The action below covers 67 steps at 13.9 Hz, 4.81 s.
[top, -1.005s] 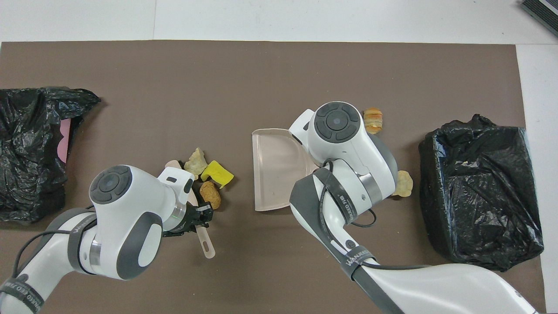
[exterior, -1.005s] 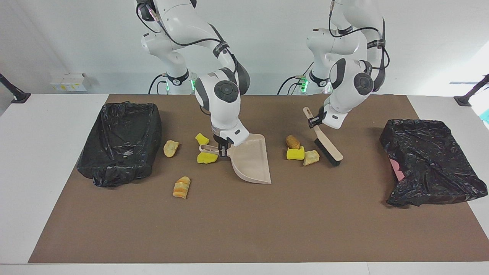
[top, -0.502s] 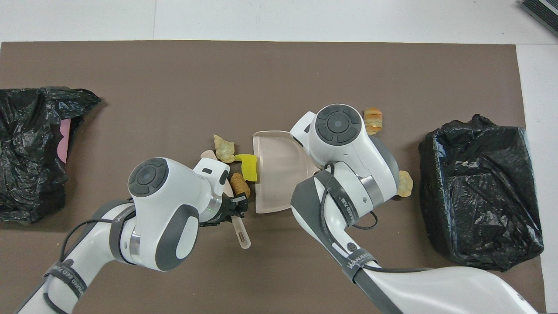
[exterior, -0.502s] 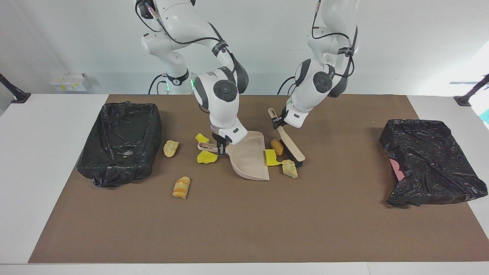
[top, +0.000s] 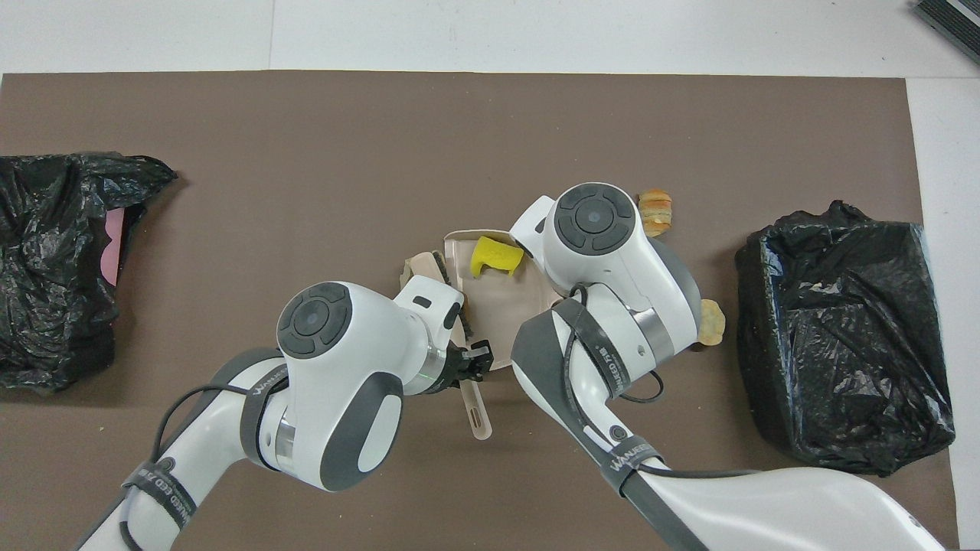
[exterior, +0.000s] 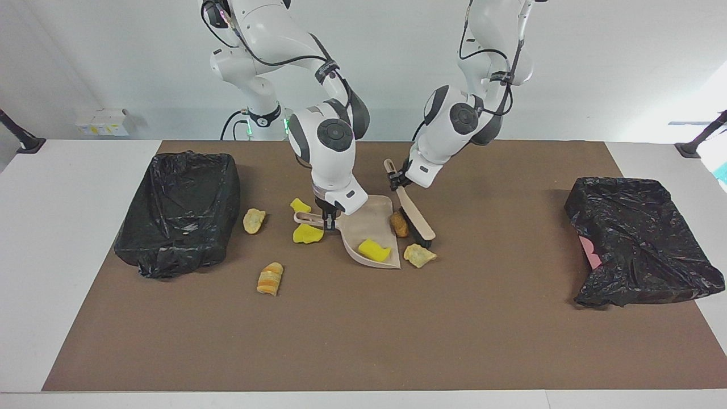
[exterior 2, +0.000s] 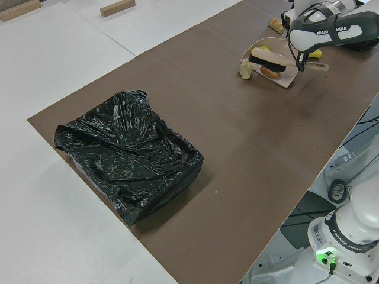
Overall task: Sweep and dump trash in bin
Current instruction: 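Brush the debris into the dustpan held by the right gripper, then carry the loaded dustpan with the right gripper over the black bag, then tip the dustpan into the bag while the left gripper sets the brush down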
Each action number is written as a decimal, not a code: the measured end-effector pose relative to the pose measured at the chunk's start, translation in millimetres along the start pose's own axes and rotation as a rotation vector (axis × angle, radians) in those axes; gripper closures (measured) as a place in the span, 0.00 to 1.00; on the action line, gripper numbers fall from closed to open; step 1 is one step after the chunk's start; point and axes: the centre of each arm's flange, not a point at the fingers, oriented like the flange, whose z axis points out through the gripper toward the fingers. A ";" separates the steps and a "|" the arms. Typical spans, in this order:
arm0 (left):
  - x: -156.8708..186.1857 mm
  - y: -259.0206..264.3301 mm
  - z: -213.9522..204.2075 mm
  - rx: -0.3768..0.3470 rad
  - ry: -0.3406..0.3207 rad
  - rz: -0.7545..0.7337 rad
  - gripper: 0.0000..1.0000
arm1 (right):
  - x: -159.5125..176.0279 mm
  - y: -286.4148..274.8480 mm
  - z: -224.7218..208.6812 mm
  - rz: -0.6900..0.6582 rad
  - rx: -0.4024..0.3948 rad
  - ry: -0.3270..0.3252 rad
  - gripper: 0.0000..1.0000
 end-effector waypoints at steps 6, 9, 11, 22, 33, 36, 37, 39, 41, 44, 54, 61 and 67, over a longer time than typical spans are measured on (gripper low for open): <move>59.9 -50.5 -47.0 0.093 0.016 0.033 0.74 | 0.1 -0.2 0.0 0.000 0.000 0.000 0.69; 75.4 -65.5 -17.2 0.199 0.005 0.093 0.74 | 0.1 -0.3 0.0 0.000 0.000 0.000 0.69; 79.3 -71.9 5.8 0.236 -0.029 0.132 0.74 | 0.0 -0.3 0.0 0.000 0.000 0.000 0.69; 11.8 -2.5 53.2 0.159 -0.086 0.349 0.74 | -1.4 -0.9 1.9 0.007 0.005 -0.003 0.69; 51.9 -46.8 9.9 0.106 -0.130 0.170 0.74 | -5.4 0.4 -0.1 0.013 0.003 -0.001 0.69; 38.4 -50.9 14.9 0.207 -0.127 0.052 0.74 | -19.3 4.4 -8.6 0.037 -0.006 0.005 0.69; 26.7 -48.3 19.7 0.236 -0.124 0.036 0.74 | -28.1 5.7 -13.3 0.053 -0.002 0.008 0.69; -7.0 -43.3 34.1 0.276 -0.134 0.046 0.74 | -53.0 9.2 -27.9 0.076 0.000 0.020 0.69; -46.6 -42.0 52.1 0.308 -0.125 0.044 0.74 | -89.7 11.5 -44.4 0.068 0.019 0.035 0.69; -93.6 -33.4 68.6 0.328 -0.096 0.040 0.74 | -167.7 12.1 -71.9 0.057 0.037 0.052 0.69; -74.9 -30.2 63.3 0.287 -0.059 0.014 0.22 | -469.4 -53.7 -108.1 0.087 -0.006 0.119 0.69; 26.9 -45.5 -9.3 0.237 0.138 -0.046 0.00 | -578.7 -107.8 -105.1 0.040 0.009 -0.084 0.69; 115.9 -70.4 -54.5 0.235 0.210 0.142 0.00 | -519.5 -93.5 -88.2 -0.056 0.011 -0.266 0.69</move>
